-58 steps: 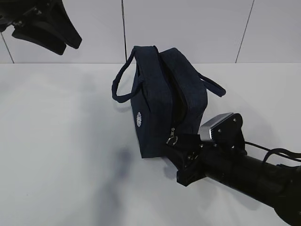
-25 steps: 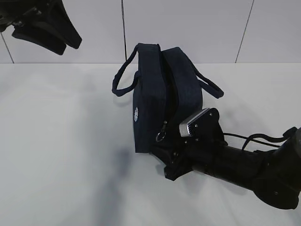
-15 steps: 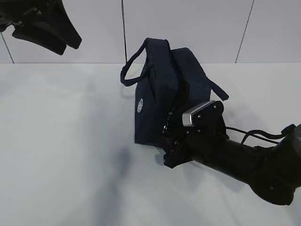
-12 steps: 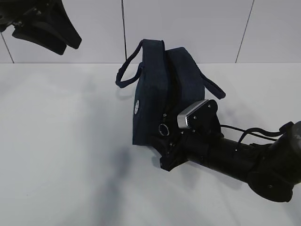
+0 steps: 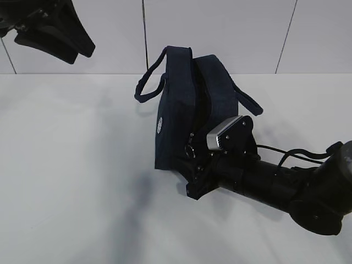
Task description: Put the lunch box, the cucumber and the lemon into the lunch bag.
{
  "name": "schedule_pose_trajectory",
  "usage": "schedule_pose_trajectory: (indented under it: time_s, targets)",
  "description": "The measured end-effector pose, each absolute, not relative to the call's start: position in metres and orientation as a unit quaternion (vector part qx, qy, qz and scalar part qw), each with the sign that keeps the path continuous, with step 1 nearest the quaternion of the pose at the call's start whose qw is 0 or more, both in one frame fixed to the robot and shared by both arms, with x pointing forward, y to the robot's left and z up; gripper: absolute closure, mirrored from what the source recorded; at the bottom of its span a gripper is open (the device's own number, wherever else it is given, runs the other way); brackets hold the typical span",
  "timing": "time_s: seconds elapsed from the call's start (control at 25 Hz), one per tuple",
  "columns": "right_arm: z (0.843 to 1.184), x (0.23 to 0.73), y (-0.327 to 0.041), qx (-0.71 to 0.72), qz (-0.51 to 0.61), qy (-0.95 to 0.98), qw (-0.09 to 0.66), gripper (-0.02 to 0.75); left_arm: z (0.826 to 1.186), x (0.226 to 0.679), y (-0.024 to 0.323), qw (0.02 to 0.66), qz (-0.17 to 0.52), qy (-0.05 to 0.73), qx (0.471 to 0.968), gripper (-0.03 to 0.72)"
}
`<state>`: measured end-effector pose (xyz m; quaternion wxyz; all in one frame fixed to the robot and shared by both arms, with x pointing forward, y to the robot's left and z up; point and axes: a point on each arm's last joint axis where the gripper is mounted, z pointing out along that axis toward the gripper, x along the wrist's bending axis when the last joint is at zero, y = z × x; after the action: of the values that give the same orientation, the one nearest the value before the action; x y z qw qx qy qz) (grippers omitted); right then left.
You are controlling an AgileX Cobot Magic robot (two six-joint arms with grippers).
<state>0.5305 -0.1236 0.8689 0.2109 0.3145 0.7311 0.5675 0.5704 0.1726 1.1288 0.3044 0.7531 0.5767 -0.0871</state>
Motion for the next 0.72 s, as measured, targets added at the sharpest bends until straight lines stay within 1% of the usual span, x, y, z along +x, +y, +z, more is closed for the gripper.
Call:
schedule_pose_trajectory:
  time_s: [0.4,0.72]
  targets:
    - [0.867,0.5306,-0.1239,0.317,0.566,0.731,0.21,0.316,1.1288,0.5704,0.1726,0.304,-0.087,0.577,0.753,0.431]
    - [0.866,0.534,-0.1273,0.344,0.562,0.719,0.221,0.316,1.1288,0.5704,0.1726,0.304,-0.087,0.577,0.753,0.433]
